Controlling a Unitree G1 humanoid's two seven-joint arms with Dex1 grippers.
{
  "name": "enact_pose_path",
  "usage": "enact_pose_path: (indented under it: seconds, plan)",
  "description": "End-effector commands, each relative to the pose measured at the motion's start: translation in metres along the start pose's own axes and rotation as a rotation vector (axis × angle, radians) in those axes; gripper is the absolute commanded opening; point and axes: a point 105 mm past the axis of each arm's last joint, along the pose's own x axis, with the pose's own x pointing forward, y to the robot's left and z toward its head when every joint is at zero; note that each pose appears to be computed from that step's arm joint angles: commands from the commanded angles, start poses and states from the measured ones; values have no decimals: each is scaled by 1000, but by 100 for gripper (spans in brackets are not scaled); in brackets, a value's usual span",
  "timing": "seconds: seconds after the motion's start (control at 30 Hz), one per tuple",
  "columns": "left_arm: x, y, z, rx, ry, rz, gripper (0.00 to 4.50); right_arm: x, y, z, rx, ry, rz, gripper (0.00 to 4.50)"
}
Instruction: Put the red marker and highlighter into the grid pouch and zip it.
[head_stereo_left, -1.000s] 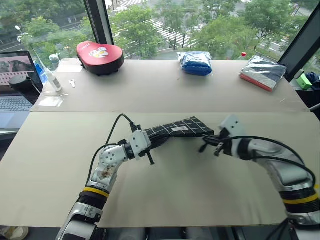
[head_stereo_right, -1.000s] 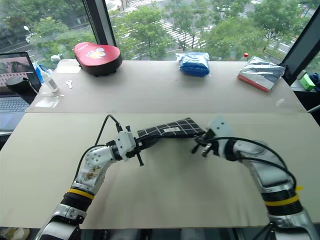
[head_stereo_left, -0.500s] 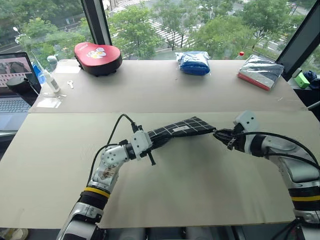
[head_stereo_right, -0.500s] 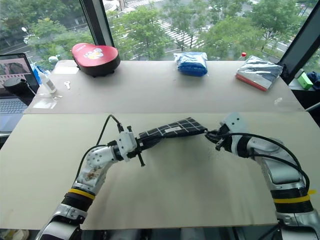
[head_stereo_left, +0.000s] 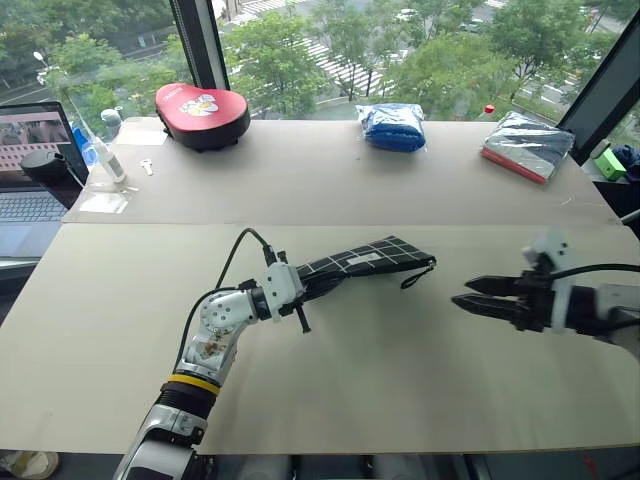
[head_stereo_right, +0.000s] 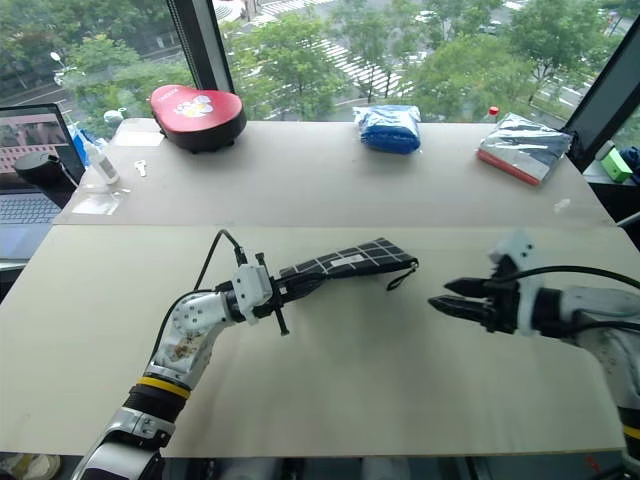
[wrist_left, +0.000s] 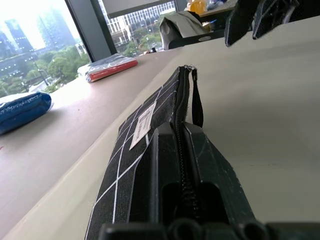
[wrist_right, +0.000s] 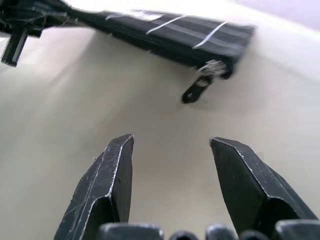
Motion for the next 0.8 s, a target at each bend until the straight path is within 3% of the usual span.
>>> enact_pose_path:
  seconds: [0.03,0.23,0.53,0.6,0.7,0.8]
  plan:
    - [3,-2,13,61,-54,-85,0,-22,0,10,-17,-50,-4,271]
    - [5,-3,7,102,-32,-186,0,-19,-4,-2,-17,-31,-55,271]
    - [5,0,8,23,-67,-171,299,-13,-5,-9,-14,-14,-75,273]
    - [4,5,16,-77,-94,-139,364,-14,-8,-8,-17,-13,-80,273]
    - [0,16,37,-310,-152,-82,364,-16,-12,-6,-19,-13,-88,273]
    - [-29,34,31,-515,-64,91,364,-22,-24,-4,-13,-21,-117,273]
